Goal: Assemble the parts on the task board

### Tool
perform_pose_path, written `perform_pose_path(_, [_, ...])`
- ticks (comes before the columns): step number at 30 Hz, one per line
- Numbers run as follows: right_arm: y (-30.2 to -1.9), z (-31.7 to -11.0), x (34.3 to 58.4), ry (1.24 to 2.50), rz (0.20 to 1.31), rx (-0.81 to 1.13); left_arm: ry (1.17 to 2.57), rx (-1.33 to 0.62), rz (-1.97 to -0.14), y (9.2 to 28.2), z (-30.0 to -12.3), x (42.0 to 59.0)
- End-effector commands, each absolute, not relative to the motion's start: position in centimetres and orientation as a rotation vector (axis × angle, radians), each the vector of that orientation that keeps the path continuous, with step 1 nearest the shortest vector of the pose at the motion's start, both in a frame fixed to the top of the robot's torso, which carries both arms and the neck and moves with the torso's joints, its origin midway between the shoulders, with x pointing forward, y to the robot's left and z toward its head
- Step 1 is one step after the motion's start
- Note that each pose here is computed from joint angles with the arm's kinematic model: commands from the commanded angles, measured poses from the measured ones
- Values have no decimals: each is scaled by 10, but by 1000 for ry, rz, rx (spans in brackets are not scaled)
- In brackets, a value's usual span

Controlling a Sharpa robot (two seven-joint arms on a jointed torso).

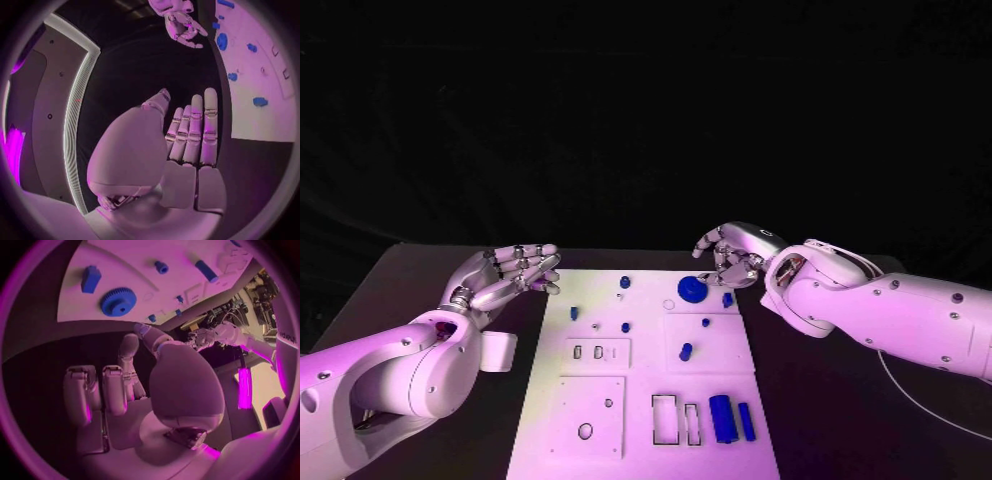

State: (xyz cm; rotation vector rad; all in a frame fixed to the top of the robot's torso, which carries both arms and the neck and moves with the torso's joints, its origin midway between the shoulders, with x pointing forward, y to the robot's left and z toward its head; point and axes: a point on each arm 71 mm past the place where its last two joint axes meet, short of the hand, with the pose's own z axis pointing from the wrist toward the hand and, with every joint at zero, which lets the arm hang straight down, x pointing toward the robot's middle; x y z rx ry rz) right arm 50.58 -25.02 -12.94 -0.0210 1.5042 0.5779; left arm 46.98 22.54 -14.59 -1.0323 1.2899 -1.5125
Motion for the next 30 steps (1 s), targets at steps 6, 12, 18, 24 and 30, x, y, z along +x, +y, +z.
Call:
perform_pose_path(6, [-255,-145,510,1678,534,28,1300,-1019,-1541,222,-144,469])
perform_pose_path(12, [-250,-152,513,1697,527,30,1300,-1019,-1541,222,-145,470])
perform_pose_path(18, [-246,-157,517,1697,516,31,1301,-1019,-1540,222,-145,470])
perform_pose_path(24, [-245,-160,519,1699,509,30,1302,-1020,-1540,222,-145,470])
perform_pose_path(30, [-242,-162,521,1700,512,29,1303,-1020,-1540,222,-145,470])
